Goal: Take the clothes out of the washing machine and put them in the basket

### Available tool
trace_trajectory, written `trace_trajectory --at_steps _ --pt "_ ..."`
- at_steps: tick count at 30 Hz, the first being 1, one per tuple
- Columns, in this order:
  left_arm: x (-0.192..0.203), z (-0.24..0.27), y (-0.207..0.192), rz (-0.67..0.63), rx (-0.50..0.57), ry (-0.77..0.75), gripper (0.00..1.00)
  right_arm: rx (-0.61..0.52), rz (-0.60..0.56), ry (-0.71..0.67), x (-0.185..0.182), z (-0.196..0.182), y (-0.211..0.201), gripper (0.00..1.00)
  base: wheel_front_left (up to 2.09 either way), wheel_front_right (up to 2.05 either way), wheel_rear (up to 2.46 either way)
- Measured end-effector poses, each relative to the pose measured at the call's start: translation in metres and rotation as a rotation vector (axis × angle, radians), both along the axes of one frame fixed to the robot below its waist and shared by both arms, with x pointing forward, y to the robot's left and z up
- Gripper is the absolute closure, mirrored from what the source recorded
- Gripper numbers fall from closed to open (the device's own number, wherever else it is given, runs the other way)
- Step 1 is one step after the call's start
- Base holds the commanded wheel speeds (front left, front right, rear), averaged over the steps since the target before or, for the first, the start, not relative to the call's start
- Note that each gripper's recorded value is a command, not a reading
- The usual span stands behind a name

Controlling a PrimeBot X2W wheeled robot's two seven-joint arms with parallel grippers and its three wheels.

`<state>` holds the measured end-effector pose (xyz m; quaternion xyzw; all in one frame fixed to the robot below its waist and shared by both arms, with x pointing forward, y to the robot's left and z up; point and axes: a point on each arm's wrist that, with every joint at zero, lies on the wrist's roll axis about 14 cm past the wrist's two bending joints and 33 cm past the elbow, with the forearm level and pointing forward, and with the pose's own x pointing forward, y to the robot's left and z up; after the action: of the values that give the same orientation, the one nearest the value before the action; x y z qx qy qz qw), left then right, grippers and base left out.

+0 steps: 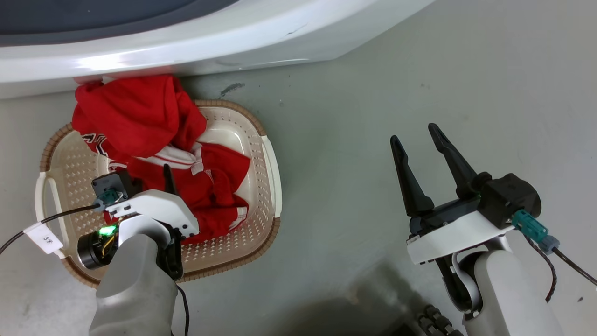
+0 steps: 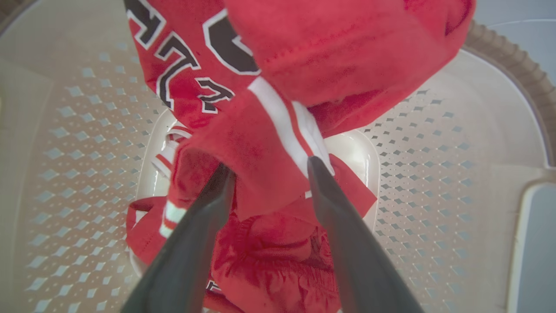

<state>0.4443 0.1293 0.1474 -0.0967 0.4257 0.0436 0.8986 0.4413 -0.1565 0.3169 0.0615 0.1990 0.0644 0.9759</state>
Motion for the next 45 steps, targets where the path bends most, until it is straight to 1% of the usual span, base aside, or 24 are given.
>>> trace_trajectory --at_steps 4,6,11,16,23,28,34,40,45 --pt "0.002 0.011 0.001 0.006 -0.006 -0.020 0.00 -0.015 0.000 -0.027 0.002 0.009 -0.002 0.00 0.00 0.00 0.00" --pt "-0.003 0.021 0.005 0.019 -0.010 -0.031 0.00 -0.021 0.004 -0.048 0.003 0.018 -0.002 0.00 0.00 0.00 0.00" --pt "-0.020 0.055 0.017 0.021 -0.005 -0.080 0.00 -0.021 0.004 -0.124 0.002 0.052 -0.001 0.00 0.00 0.00 0.00" --pt "-0.035 0.096 0.024 0.007 0.009 -0.161 0.00 -0.024 -0.005 -0.192 -0.009 0.087 -0.002 0.00 0.00 0.00 0.00" --pt "-0.036 0.165 0.035 -0.024 0.045 -0.360 0.00 -0.033 -0.013 -0.276 -0.031 0.131 -0.004 0.00 0.00 0.00 0.00" --pt "-0.022 0.233 0.037 -0.051 0.077 -0.579 0.00 -0.059 -0.022 -0.329 -0.047 0.156 -0.008 0.00 0.00 0.00 0.00" --pt "-0.020 0.310 0.032 -0.089 0.117 -0.818 0.00 -0.078 -0.032 -0.379 -0.061 0.178 -0.011 0.00 0.00 0.00 0.00" --pt "-0.035 0.369 0.022 -0.135 0.147 -1.000 0.00 -0.093 -0.044 -0.419 -0.075 0.194 -0.016 0.00 0.00 0.00 0.00" --pt "-0.057 0.393 0.018 -0.160 0.171 -1.075 0.00 -0.103 -0.051 -0.438 -0.086 0.202 -0.018 0.00 0.00 0.00 0.00"
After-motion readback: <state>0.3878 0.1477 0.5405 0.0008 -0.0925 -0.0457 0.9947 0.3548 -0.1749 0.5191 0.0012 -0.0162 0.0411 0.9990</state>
